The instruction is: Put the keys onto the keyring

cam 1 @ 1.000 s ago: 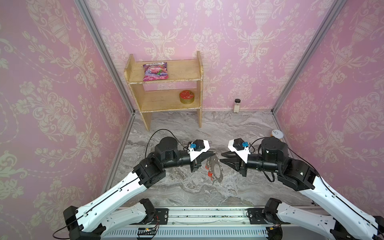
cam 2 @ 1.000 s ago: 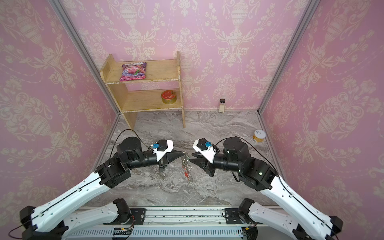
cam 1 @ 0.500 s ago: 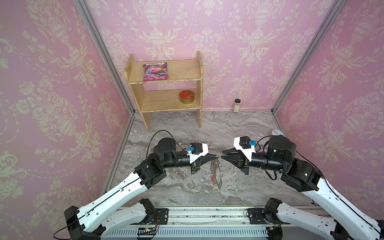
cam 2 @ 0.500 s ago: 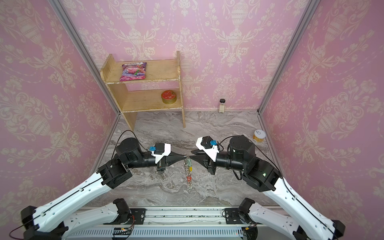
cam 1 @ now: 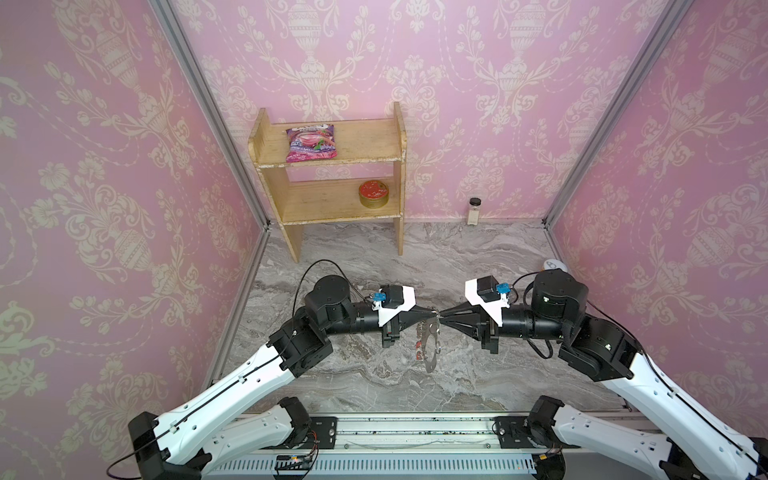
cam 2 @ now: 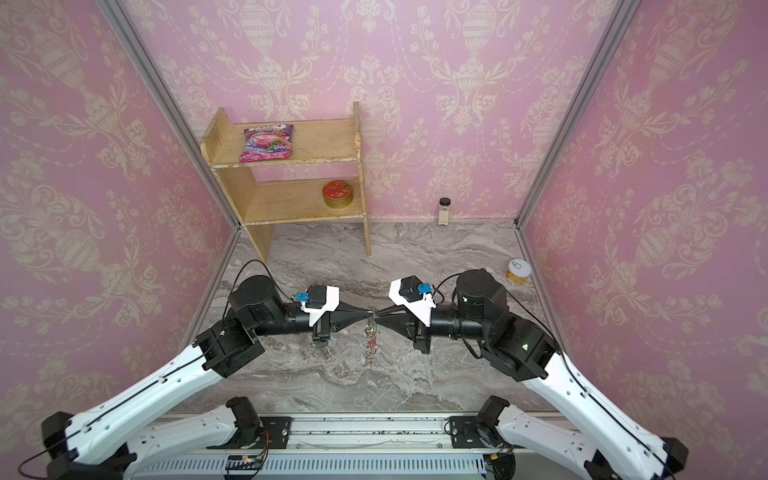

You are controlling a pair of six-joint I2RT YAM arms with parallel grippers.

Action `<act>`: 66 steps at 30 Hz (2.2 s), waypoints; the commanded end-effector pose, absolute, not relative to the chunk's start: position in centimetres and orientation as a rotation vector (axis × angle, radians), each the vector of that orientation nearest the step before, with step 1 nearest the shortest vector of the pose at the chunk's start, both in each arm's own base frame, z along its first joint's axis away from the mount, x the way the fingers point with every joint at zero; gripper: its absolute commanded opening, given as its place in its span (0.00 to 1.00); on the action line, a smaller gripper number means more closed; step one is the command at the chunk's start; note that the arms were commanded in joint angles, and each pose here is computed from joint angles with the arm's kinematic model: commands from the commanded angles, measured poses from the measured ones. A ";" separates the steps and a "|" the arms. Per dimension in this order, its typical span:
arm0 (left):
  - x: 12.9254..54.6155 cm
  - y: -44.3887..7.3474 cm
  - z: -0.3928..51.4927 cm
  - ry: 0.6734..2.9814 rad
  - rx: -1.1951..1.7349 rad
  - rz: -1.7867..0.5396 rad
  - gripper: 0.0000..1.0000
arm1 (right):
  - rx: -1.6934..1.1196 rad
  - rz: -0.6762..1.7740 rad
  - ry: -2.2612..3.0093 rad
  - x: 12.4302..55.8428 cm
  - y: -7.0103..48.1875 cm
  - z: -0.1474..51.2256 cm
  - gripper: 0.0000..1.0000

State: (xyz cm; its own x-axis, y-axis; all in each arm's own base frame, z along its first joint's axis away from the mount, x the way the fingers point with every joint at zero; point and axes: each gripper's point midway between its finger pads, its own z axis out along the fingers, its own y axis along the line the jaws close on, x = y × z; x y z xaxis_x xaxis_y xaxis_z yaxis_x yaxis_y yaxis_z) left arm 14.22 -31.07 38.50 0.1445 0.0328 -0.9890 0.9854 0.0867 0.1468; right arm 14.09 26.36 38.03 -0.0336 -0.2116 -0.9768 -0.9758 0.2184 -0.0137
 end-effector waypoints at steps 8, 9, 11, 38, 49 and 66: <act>13.5 -30.4 42.5 1.030 1.169 -1.042 0.00 | -1.206 1.030 1.517 13.8 27.3 36.4 0.09; 13.4 -30.3 42.6 1.025 1.168 -1.043 0.00 | -1.205 1.034 1.517 13.8 27.3 36.4 0.10; 13.4 -30.4 42.5 1.026 1.167 -1.046 0.00 | -1.206 1.050 1.507 13.6 27.4 36.6 0.10; 13.0 -30.6 41.0 1.047 1.217 -1.064 0.00 | -1.092 0.927 1.435 14.7 25.1 40.6 0.17; 12.8 -30.5 40.9 1.045 1.226 -1.058 0.00 | -1.169 1.061 1.399 13.5 26.6 40.7 0.17; 12.4 -30.7 41.2 1.030 1.235 -1.077 0.00 | -1.145 1.090 1.405 13.8 27.0 40.2 0.09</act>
